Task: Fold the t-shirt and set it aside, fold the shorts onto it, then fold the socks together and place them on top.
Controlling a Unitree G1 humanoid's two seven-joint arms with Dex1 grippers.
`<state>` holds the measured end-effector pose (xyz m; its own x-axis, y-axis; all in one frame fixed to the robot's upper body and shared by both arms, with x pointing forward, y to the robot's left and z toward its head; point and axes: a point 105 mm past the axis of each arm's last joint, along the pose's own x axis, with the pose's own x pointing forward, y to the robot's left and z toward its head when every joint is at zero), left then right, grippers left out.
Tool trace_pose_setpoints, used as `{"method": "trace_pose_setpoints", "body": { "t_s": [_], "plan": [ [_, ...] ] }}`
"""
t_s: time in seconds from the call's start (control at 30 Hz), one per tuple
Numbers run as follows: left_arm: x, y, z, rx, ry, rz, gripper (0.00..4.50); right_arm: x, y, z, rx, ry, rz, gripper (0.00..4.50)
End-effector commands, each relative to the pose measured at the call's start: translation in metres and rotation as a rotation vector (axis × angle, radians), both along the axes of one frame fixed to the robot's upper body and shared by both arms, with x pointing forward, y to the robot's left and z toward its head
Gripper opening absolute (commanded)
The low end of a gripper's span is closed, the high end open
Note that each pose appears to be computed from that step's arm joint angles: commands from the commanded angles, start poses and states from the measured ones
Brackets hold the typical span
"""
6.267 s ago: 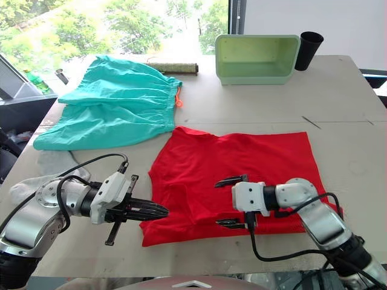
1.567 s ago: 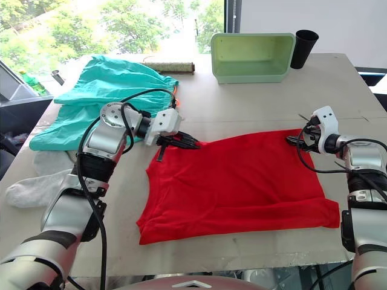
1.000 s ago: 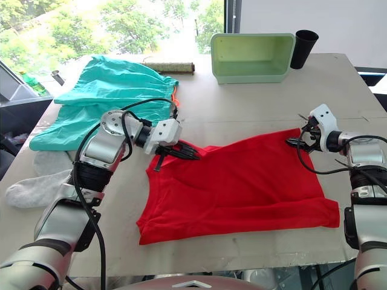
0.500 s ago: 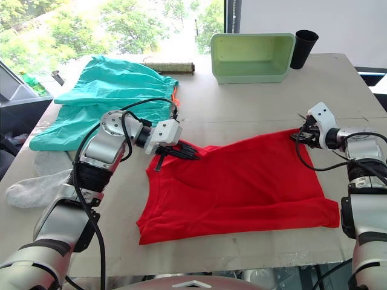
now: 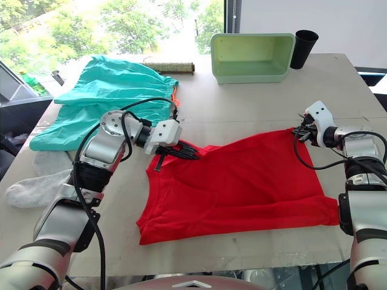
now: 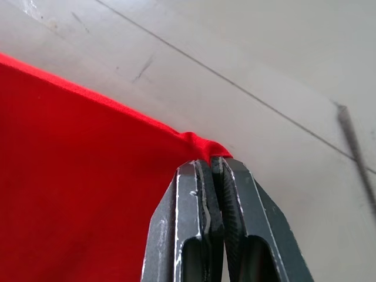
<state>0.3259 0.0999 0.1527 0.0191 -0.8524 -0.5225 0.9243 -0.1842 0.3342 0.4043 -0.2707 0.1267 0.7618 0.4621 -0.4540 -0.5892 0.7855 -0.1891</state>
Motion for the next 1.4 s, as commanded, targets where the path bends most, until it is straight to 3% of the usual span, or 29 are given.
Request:
{"method": "trace_pose_setpoints", "body": {
  "t_s": [0.03,0.23,0.37,0.7,1.1,1.4],
  "plan": [
    [0.006,0.005,0.013,-0.065,-0.036,0.051,0.0,-0.003,-0.011,0.036,0.056,-0.111,-0.023,0.08],
    [0.015,0.014,0.024,-0.122,-0.06,0.139,0.0,-0.021,-0.021,0.053,0.159,-0.156,-0.078,0.08],
    [0.006,0.017,0.021,-0.113,-0.046,0.129,0.0,-0.044,-0.022,0.052,0.205,-0.151,-0.096,0.08],
    [-0.024,0.003,0.009,-0.105,0.001,0.07,0.0,-0.076,-0.013,0.056,0.344,-0.286,-0.093,0.08],
    [-0.039,0.002,-0.012,-0.052,0.027,0.07,0.0,-0.123,-0.018,0.021,0.443,-0.152,-0.167,0.08],
    [-0.039,0.007,-0.018,0.0,0.037,0.055,0.0,-0.141,-0.025,-0.012,0.377,-0.019,-0.25,0.08]
  ]
}}
